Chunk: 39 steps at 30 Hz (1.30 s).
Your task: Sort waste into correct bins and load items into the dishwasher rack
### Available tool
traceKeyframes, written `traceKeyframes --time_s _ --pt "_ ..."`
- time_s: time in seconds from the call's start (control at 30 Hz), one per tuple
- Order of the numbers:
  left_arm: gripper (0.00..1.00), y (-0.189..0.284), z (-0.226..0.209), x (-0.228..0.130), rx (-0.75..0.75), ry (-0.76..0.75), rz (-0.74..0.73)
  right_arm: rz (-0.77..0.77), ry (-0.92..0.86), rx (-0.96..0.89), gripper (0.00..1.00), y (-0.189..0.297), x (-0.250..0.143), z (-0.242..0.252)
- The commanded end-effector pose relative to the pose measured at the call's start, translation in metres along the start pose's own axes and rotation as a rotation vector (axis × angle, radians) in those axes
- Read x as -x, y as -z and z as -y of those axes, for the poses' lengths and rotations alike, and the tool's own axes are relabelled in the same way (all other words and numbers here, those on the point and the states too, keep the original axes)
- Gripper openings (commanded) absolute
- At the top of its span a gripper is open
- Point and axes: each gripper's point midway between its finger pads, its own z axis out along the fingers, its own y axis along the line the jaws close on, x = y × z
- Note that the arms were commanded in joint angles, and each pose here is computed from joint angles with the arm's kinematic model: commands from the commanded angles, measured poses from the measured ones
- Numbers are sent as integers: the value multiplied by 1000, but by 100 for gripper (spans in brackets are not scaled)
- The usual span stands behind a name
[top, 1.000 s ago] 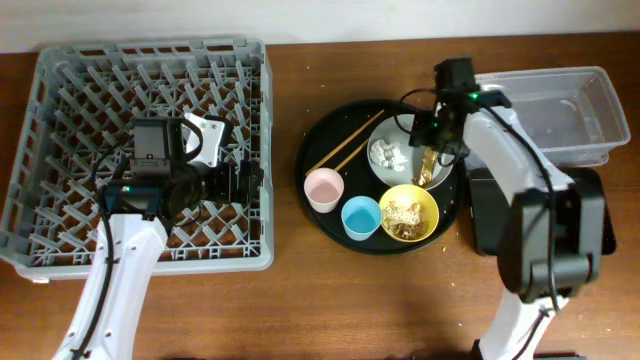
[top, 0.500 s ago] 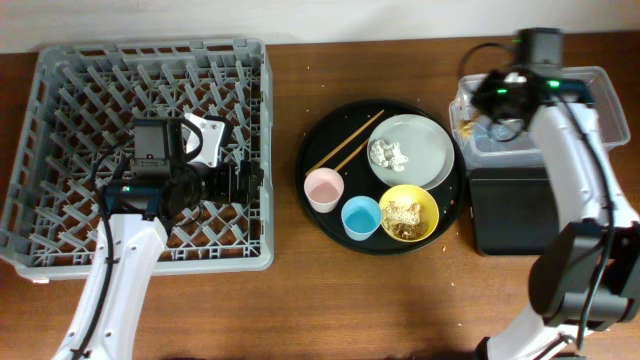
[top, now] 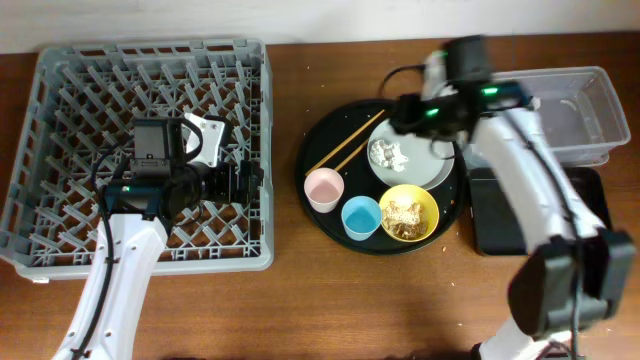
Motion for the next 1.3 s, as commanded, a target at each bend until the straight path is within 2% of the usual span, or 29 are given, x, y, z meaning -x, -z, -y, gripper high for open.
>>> traceKeyframes --time_s 0.0,0.1,0.13,0.17,0.2,0.3,0.4,0.47,0.5,0.57,0.6,0.63,0.67,0.7,0.77,0.83,0.9,1.0,1.13,1.17,1.2,1.27 --pt "99 2 2 6 -12 3 14 -85 81 -290 66 -67 -30 32" --pt "99 2 2 6 -12 3 14 -98 57 -333 70 -106 -34 48" --pt "99 2 2 6 -12 3 14 -121 50 -335 64 -117 -39 54" --pt "99 2 2 6 -12 3 14 -151 48 -337 26 -124 -46 56" --pt "99 2 2 6 -12 3 14 -160 45 -315 4 -124 -48 53" --pt "99 2 2 6 -12 3 14 -87 30 -236 4 -90 -21 33" --pt "99 2 2 6 -12 3 14 115 -93 -168 4 -5 37 37" --pt "99 2 2 6 -12 3 14 219 -205 -186 4 33 59 72" --pt "99 2 2 6 -12 3 14 260 -273 -219 4 46 69 108" --pt "99 2 2 6 -12 3 14 304 -382 -280 4 42 80 179" --pt "99 2 2 6 -12 3 14 273 -415 -286 24 36 73 197" --pt "99 2 2 6 -12 3 14 239 -366 -240 54 38 68 194" --pt "99 2 2 6 -12 3 14 248 -289 -147 60 49 73 176" --pt "99 2 2 6 -12 3 14 266 -258 -76 61 74 72 148" --pt "99 2 2 6 -12 3 14 244 -198 -32 58 108 52 97" --pt "99 2 2 6 -12 3 14 108 -146 -5 53 111 10 50" --pt "99 2 2 6 -12 3 14 -77 -69 3 51 89 -36 16" --pt "99 2 1 6 -6 1 15 -312 127 -32 51 26 -111 -26" --pt "99 3 -2 -4 7 21 -23 -333 234 -53 50 -38 -152 -31" --pt "99 3 -1 -4 4 21 -23 -324 237 -82 46 -48 -154 -22" --pt "99 3 3 -3 -21 22 -22 -313 239 -81 27 -52 -154 -21" --pt "99 4 16 -3 -97 24 -20 -318 238 -81 4 -52 -155 -21"
